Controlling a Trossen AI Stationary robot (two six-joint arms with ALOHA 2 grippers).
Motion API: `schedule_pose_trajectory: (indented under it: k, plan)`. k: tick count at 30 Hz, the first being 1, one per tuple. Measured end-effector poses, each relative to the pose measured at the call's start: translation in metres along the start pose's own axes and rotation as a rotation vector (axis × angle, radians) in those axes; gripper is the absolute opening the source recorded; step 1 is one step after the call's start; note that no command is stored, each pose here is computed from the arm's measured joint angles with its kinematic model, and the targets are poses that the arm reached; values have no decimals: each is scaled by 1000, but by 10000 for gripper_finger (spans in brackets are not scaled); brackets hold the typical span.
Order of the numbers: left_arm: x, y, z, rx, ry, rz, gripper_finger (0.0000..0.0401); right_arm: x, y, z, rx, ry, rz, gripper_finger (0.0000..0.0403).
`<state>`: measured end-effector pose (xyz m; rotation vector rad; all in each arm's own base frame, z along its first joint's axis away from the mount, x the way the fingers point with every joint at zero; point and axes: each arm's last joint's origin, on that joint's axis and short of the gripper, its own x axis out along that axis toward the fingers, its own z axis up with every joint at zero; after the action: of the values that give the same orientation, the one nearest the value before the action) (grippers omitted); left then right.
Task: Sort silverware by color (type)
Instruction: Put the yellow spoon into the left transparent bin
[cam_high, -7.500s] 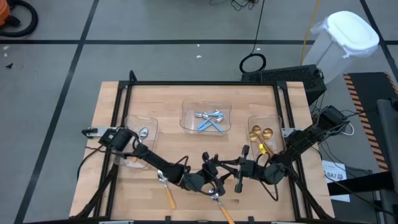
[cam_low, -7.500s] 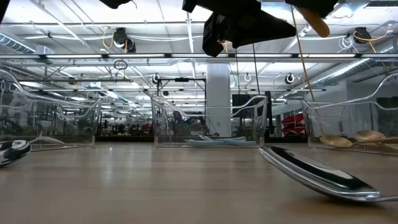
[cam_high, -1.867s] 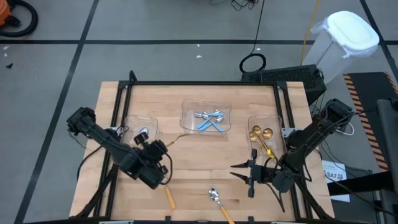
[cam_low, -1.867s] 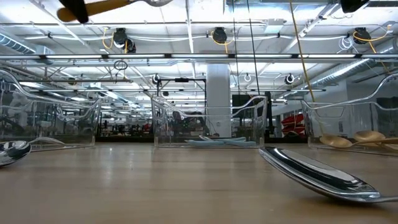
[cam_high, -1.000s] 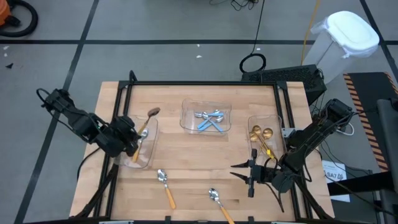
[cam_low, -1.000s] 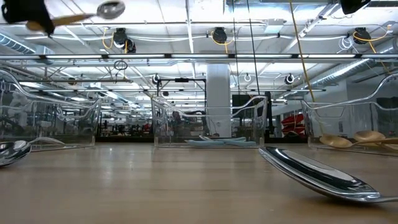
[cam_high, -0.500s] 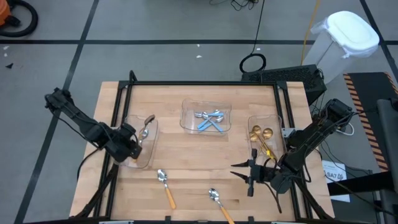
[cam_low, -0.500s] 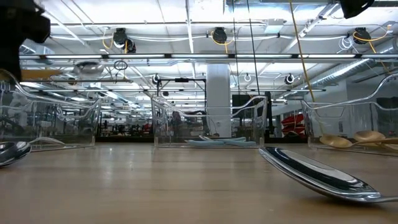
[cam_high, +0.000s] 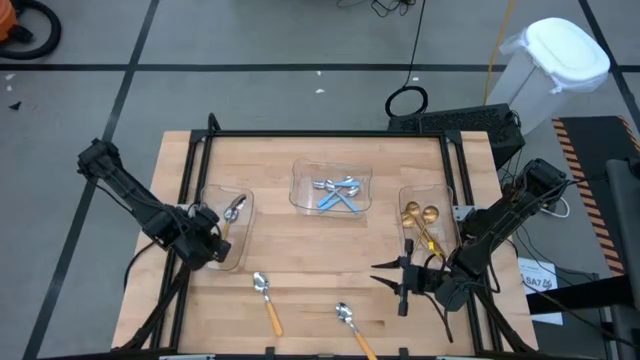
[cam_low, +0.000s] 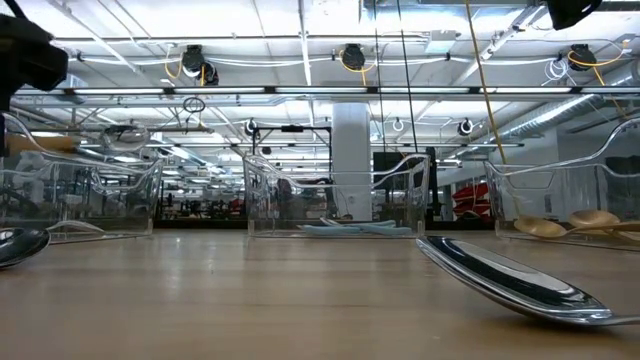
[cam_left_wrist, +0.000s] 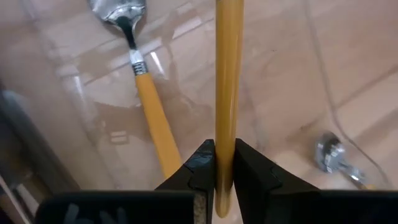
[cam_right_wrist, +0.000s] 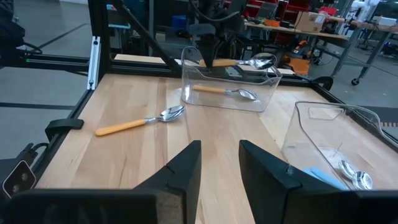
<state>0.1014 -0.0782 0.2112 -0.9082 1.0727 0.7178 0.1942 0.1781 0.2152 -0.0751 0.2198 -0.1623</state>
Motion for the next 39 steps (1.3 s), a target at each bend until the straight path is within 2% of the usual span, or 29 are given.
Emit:
schedule_pose_trajectory:
  k: [4,9,13,27,36,39]
  plan:
    - [10,-5,-4,-28,-9,74,47,0,0,0,1,0,0,105]
    - [23,-10,-11,-21,42,191,48,0,0,0,19,0,1,105]
    - [29,-12,-13,-25,33,230,48,0,0,0,19,0,2,105]
    - [30,-13,-13,-7,16,234,54,0,0,0,19,0,2,105]
    - [30,-13,-12,28,-33,223,125,0,0,0,21,0,2,105]
    - [30,-13,-11,41,-57,216,138,0,0,0,23,0,2,105]
